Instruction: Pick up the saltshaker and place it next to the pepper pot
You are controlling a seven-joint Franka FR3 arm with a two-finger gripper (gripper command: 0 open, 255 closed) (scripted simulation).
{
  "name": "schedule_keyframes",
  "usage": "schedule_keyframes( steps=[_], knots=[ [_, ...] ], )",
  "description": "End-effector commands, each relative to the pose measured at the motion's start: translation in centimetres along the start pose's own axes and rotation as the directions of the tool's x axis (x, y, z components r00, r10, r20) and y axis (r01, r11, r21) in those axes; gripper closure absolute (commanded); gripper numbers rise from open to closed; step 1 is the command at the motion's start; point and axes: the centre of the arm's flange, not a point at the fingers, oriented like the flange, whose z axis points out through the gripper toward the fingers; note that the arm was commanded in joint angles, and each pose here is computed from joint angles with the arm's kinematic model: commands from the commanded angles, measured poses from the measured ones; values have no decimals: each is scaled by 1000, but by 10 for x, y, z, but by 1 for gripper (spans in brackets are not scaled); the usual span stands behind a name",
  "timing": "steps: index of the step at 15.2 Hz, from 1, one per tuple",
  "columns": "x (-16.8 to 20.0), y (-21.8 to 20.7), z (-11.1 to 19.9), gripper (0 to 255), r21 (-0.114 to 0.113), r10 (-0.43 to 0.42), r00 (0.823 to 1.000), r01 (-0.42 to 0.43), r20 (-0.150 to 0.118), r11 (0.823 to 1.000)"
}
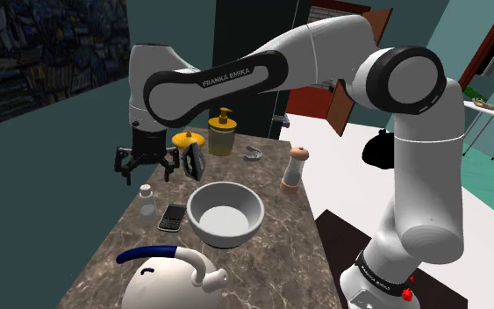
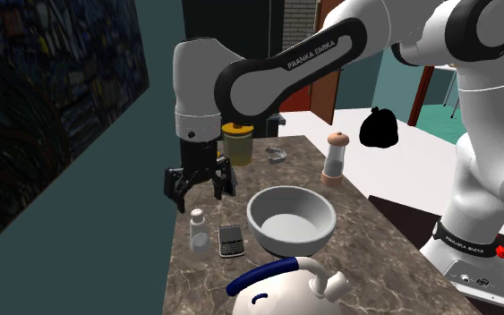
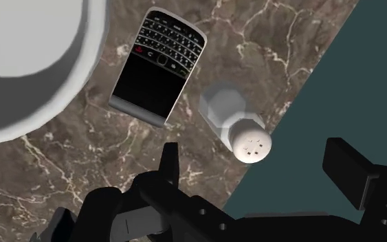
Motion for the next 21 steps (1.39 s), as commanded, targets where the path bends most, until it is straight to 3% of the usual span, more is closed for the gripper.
schedule_keyframes(
  steps=[1, 6, 14, 15, 21],
  knots=[
    [2, -3, 10, 0, 0, 2, 1000, -2, 0, 1000],
    [2, -3, 40, 0, 0, 2, 1000, -2, 0, 1000],
    [2, -3, 40, 0, 0, 2, 1000, -2, 0, 1000],
    [2, -3, 40, 255, 0, 2, 1000, -2, 0, 1000],
    [2, -3, 40, 255, 0, 2, 1000, -2, 0, 1000]
  ],
)
